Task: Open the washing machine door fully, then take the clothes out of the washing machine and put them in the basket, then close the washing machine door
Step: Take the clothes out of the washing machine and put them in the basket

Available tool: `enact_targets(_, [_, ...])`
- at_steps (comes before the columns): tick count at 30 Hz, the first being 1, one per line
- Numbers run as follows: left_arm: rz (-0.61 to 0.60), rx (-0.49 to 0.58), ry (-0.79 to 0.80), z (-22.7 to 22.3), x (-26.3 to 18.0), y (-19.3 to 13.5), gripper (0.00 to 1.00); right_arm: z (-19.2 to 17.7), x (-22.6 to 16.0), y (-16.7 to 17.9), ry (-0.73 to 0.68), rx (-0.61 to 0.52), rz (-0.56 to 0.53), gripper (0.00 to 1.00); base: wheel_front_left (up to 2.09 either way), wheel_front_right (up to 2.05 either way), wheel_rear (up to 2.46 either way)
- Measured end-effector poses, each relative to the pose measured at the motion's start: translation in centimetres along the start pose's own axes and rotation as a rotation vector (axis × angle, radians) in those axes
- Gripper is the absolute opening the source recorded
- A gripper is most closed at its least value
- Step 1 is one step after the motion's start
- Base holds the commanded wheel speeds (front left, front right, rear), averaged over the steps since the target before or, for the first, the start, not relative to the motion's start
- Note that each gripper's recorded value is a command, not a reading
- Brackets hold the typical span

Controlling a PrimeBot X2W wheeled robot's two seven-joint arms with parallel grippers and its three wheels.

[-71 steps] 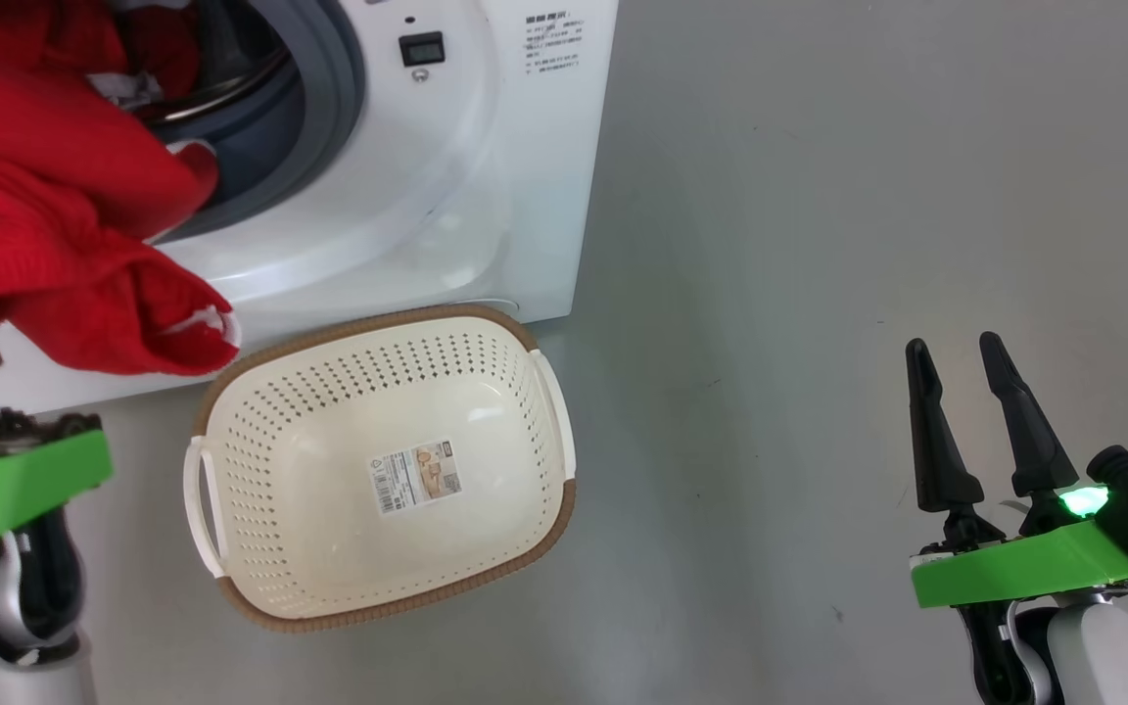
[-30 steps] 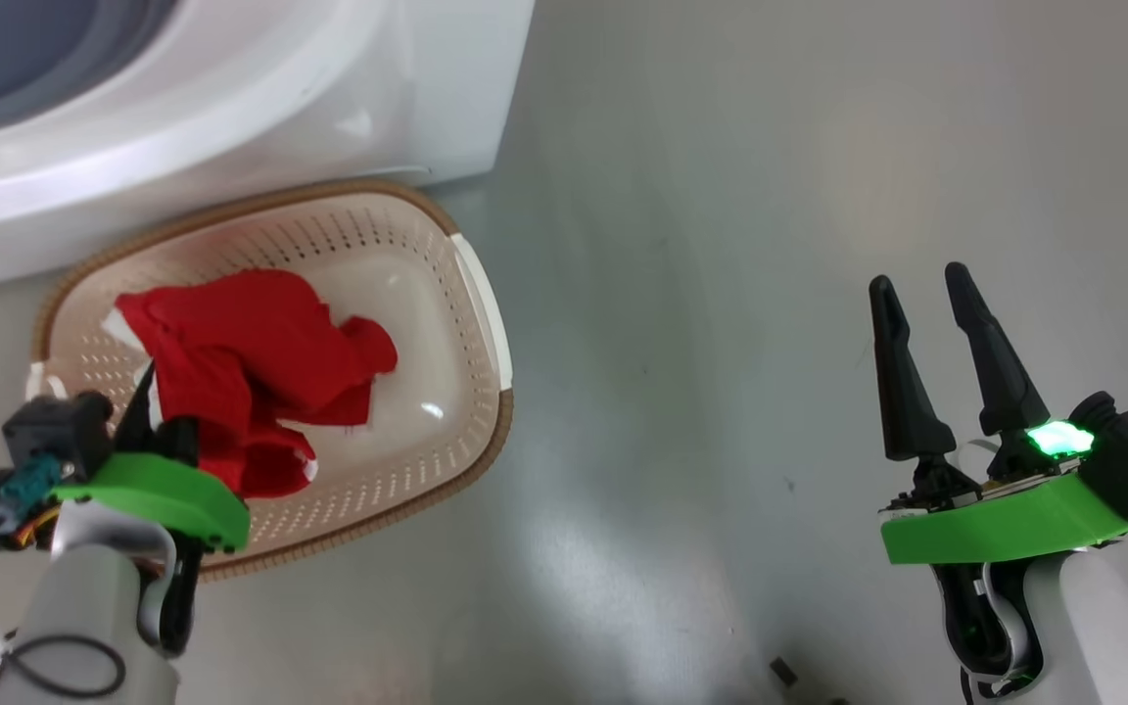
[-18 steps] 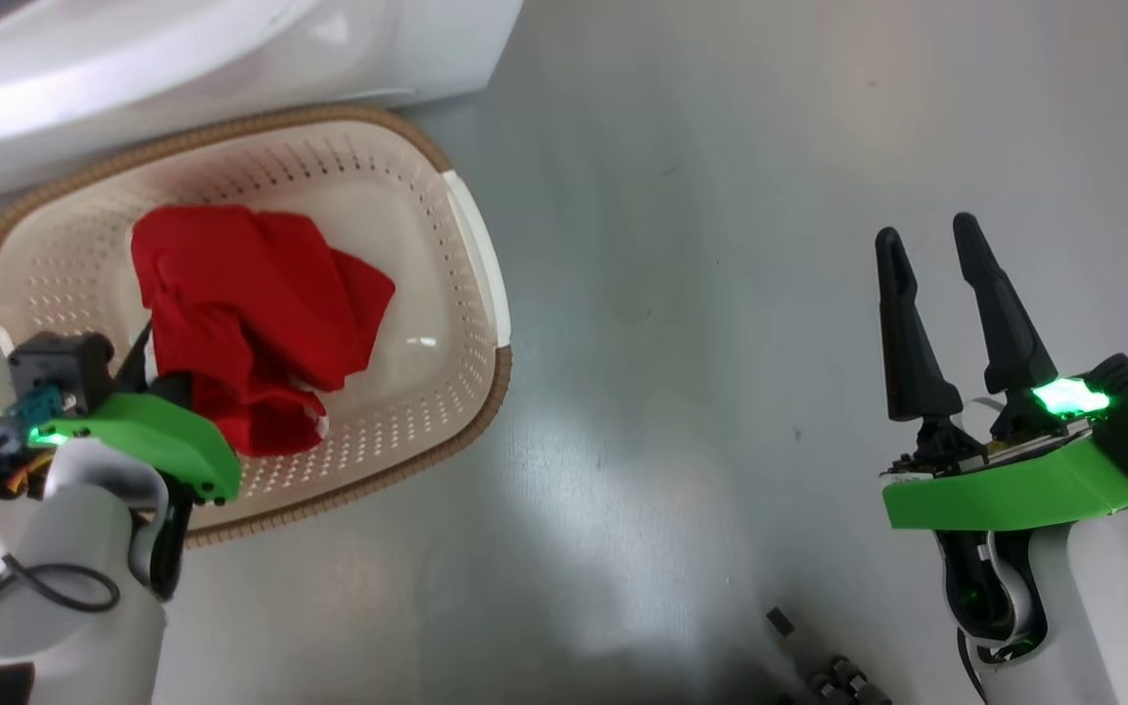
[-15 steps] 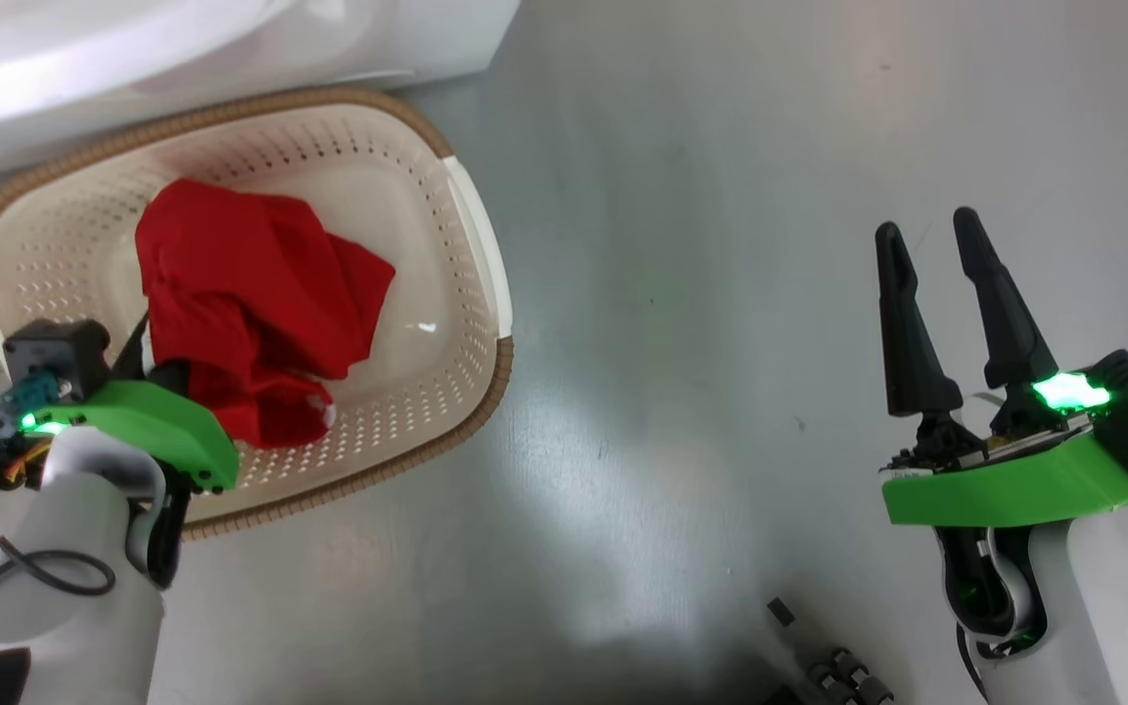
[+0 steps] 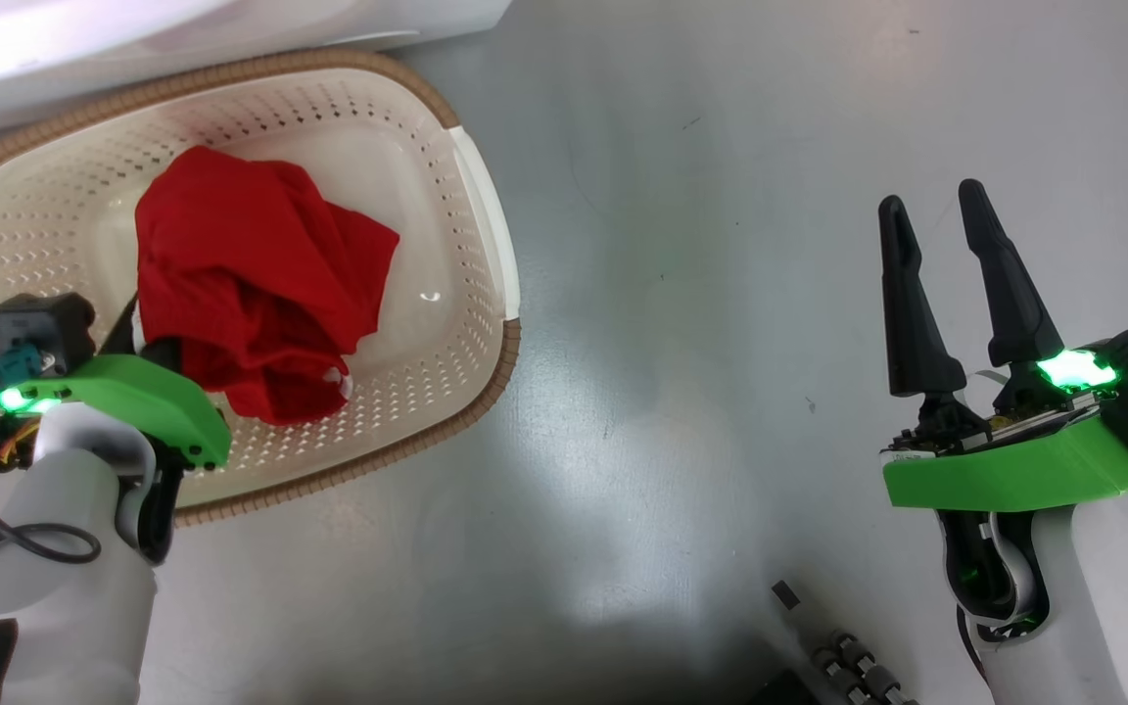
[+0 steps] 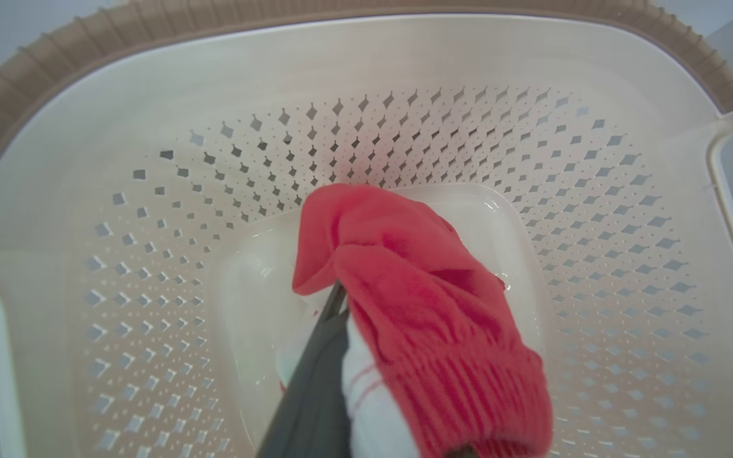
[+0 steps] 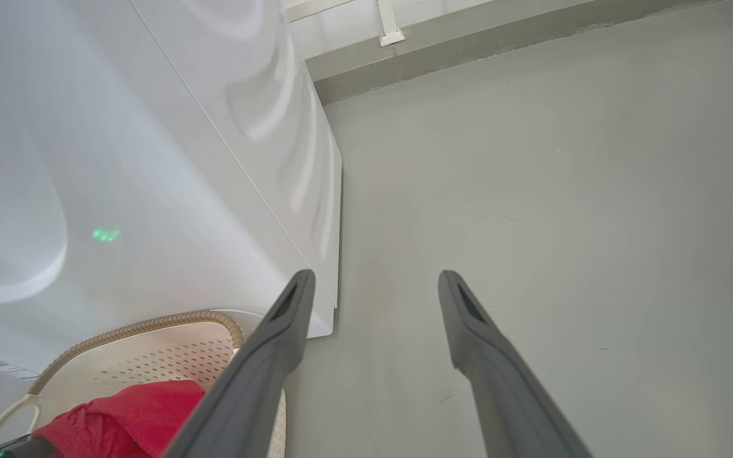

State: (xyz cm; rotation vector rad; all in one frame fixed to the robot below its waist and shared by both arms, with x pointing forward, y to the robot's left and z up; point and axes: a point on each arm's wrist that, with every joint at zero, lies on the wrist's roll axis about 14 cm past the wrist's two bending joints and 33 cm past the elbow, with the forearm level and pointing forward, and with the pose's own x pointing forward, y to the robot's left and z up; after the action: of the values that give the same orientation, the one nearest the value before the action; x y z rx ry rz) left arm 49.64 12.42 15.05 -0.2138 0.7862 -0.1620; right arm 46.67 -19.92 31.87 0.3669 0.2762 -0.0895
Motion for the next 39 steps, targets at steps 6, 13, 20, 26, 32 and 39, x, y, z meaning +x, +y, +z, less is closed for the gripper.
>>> enact_targets(6, [-0.001,-0.002,-0.027,1.2,-0.1,-0.1,1.0,0.3,0.0,0.2,-0.007,0.002,0.004,1.0,0.0,0.0,0.0])
enact_targets(13, [0.012,-0.017,-0.079,3.2,-1.3,0.0,1.0,1.5,-0.3,0.8,-0.031,-0.011,0.02,1.0,0.0,0.0,0.0])
enact_targets(20, [0.016,-0.042,-0.147,5.2,-3.8,-0.4,1.0,3.8,-0.9,1.7,-0.08,-0.011,0.037,1.0,0.0,0.0,0.0])
enact_targets(26, [0.015,-0.049,-0.244,8.0,-6.5,-0.9,1.0,5.3,-2.1,2.4,-0.104,-0.016,0.05,1.0,0.0,0.0,0.0])
enact_targets(32, [0.025,-0.044,-0.352,11.0,-9.9,-1.1,1.0,6.6,-3.7,3.2,-0.128,-0.019,0.065,1.0,0.0,0.0,0.0])
enact_targets(39, [0.026,-0.023,-0.479,14.1,-14.2,-1.7,1.0,8.2,-5.7,4.0,-0.163,-0.026,0.085,1.0,0.0,0.0,0.0])
